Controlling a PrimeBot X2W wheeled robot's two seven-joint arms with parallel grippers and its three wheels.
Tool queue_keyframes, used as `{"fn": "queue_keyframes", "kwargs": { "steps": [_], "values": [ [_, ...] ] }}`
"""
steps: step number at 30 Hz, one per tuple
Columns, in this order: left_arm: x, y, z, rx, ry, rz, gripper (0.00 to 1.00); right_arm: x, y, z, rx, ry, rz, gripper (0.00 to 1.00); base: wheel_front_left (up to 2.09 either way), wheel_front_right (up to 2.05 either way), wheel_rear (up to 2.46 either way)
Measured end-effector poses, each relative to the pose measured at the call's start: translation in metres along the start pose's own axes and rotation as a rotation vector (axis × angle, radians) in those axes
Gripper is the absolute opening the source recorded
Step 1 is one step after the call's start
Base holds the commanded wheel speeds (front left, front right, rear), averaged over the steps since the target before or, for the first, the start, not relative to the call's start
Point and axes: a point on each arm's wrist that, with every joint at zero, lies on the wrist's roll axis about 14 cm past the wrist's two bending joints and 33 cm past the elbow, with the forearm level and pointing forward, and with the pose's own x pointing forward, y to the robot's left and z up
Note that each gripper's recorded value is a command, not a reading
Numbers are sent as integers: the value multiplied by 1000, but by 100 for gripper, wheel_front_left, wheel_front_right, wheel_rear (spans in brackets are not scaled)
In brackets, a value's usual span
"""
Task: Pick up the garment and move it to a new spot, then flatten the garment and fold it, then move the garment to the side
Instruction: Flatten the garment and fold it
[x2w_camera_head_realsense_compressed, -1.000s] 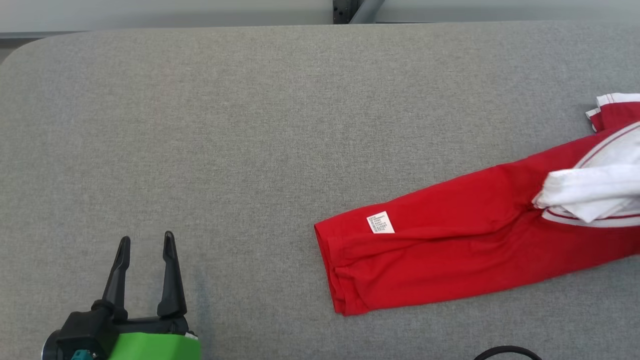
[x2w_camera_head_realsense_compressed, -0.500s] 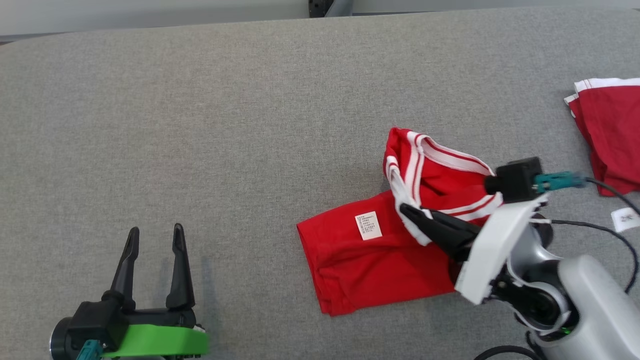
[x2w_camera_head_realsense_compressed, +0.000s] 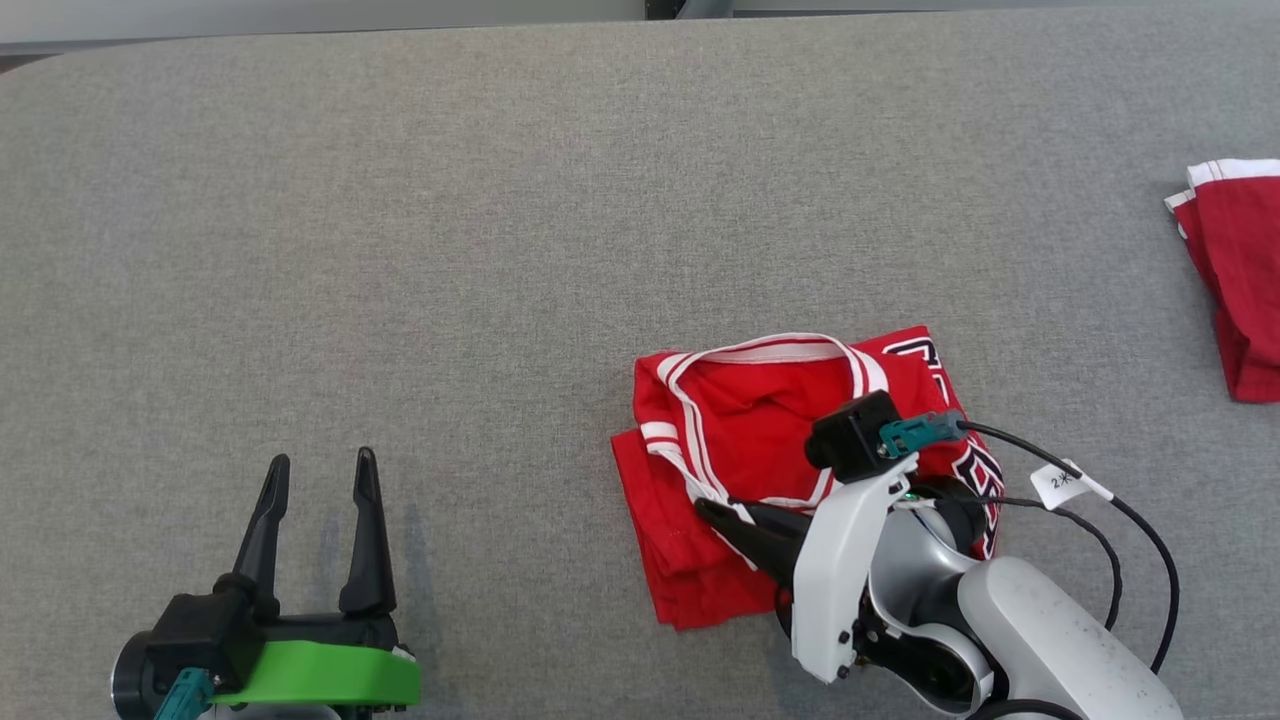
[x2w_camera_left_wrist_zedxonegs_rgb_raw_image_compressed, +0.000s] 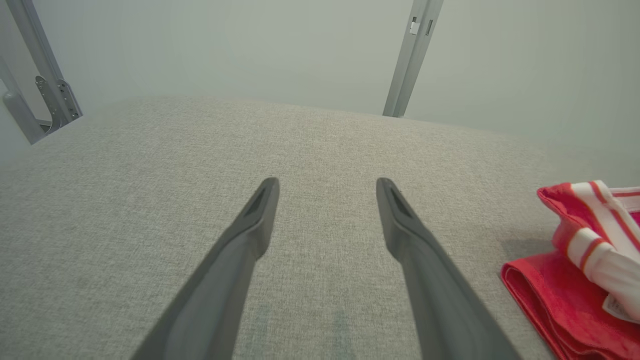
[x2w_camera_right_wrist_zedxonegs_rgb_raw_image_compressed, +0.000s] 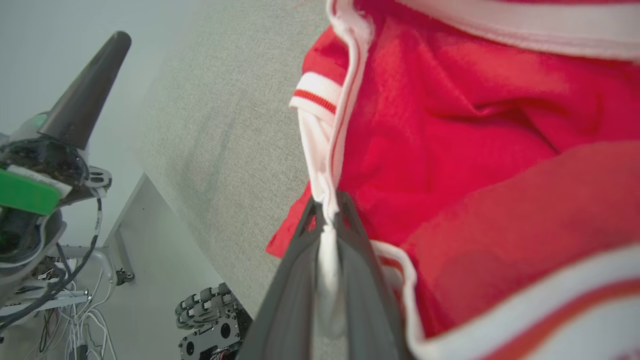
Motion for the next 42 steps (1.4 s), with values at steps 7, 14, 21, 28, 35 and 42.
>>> {"fn": "queue_keyframes", "kwargs": {
  "steps": [7,14,21,28,35,42],
  "values": [
    [0,1,-2,-1,7,2,100,-1,2,-3,-27,16,4,0,0,0,0],
    [0,3,-2,1,6,7,100,-6,22,9,-61,-23,61,100,0,0,0],
    [-4,7,3,12,-7,17,100,-52,42,60,14,-246,146,100,0,0,0],
    [-7,6,7,10,-18,13,100,-127,-49,103,19,-542,-208,41,0,0,0],
    [-10,3,9,-5,-24,9,100,-121,-54,55,138,-476,-259,100,0,0,0],
    [-12,1,0,-19,2,12,100,-110,-58,43,109,-520,-312,100,0,0,0]
  ]
}}
